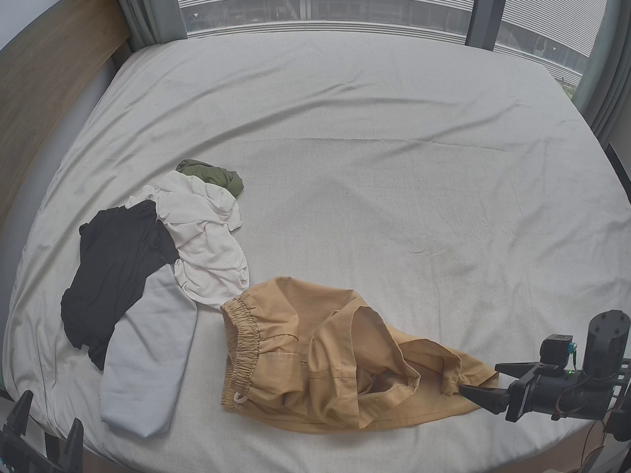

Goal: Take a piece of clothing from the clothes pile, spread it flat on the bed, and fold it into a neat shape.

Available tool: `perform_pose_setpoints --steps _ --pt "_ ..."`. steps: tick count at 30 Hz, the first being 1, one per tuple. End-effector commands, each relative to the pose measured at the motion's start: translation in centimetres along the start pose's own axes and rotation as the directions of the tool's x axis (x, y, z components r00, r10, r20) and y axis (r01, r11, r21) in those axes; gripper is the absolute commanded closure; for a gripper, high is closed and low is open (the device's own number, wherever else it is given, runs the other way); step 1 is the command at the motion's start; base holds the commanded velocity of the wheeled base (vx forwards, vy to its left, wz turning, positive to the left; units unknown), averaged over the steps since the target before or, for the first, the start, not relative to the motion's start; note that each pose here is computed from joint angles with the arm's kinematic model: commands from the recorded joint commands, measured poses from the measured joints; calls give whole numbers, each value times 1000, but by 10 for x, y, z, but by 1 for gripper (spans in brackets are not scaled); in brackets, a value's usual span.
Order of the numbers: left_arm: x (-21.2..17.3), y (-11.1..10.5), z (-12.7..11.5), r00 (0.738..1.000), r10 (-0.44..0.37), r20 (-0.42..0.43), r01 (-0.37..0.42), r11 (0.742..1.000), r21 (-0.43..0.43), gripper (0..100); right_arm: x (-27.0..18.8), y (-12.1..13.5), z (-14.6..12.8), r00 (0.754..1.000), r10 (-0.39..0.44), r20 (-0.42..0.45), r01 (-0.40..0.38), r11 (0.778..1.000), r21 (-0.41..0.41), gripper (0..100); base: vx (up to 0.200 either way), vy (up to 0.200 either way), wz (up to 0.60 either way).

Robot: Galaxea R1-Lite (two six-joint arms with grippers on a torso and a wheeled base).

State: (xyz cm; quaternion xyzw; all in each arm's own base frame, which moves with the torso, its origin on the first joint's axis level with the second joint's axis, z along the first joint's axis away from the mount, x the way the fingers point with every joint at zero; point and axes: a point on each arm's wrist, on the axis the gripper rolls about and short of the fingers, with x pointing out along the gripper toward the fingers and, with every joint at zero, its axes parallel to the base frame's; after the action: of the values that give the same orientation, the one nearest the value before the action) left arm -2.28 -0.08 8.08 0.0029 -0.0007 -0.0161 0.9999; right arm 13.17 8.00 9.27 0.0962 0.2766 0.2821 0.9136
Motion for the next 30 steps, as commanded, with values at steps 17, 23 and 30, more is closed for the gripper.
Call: perform_pose_setpoints --steps 17,23,30 --pt "0 0 -5 1000 8 2 -8 1000 -24 0 6 42 60 932 339 129 -318 935 -155 0 0 0 0" --pt "0 0 -5 1000 8 0 -8 1000 -18 0 27 41 51 944 326 44 -319 940 -124 0 0 0 0" --pt "0 0 -5 1000 6 0 -6 1000 -18 0 60 45 41 930 366 23 -359 923 -141 0 0 0 0"
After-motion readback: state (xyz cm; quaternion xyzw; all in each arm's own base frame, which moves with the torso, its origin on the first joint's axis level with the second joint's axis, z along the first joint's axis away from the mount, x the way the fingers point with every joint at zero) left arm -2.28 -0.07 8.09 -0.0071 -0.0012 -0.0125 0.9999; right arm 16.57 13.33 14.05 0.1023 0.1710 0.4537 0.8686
